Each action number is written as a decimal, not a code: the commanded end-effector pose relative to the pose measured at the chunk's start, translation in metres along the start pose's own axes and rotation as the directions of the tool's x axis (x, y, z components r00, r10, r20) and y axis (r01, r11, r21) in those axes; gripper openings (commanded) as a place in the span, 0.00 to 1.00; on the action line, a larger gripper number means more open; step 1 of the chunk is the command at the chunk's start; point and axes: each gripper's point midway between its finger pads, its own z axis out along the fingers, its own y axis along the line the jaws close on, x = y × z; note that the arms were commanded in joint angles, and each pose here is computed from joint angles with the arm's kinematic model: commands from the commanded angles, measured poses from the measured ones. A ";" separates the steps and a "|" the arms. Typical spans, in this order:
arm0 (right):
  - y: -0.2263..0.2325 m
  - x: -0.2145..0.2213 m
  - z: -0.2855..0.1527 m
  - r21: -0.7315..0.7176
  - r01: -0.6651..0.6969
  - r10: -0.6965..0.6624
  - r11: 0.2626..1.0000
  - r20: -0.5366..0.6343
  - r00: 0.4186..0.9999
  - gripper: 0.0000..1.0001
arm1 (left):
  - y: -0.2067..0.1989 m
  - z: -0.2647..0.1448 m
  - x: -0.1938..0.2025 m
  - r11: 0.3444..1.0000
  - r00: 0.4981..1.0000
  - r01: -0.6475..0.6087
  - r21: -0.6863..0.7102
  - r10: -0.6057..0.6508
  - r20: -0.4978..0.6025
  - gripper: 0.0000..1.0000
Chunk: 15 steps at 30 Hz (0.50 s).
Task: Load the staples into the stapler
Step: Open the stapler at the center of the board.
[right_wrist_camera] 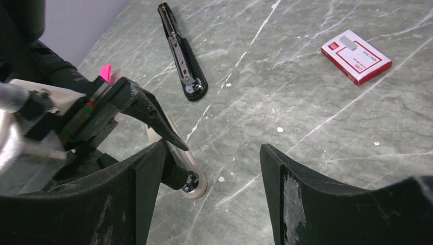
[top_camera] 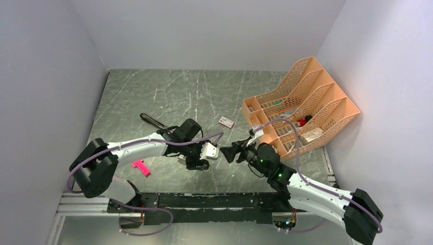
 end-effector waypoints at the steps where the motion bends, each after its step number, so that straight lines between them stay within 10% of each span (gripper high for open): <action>1: -0.007 0.003 -0.002 0.024 -0.013 0.013 1.000 0.001 1.000 0.72 | 0.016 0.002 -0.008 0.999 1.000 -0.015 -0.051 0.014 -0.014 0.64; 15: -0.010 0.008 -0.001 0.038 -0.028 0.029 0.999 -0.010 1.000 0.64 | 0.022 0.005 -0.006 0.997 0.999 -0.012 -0.077 0.009 -0.041 0.44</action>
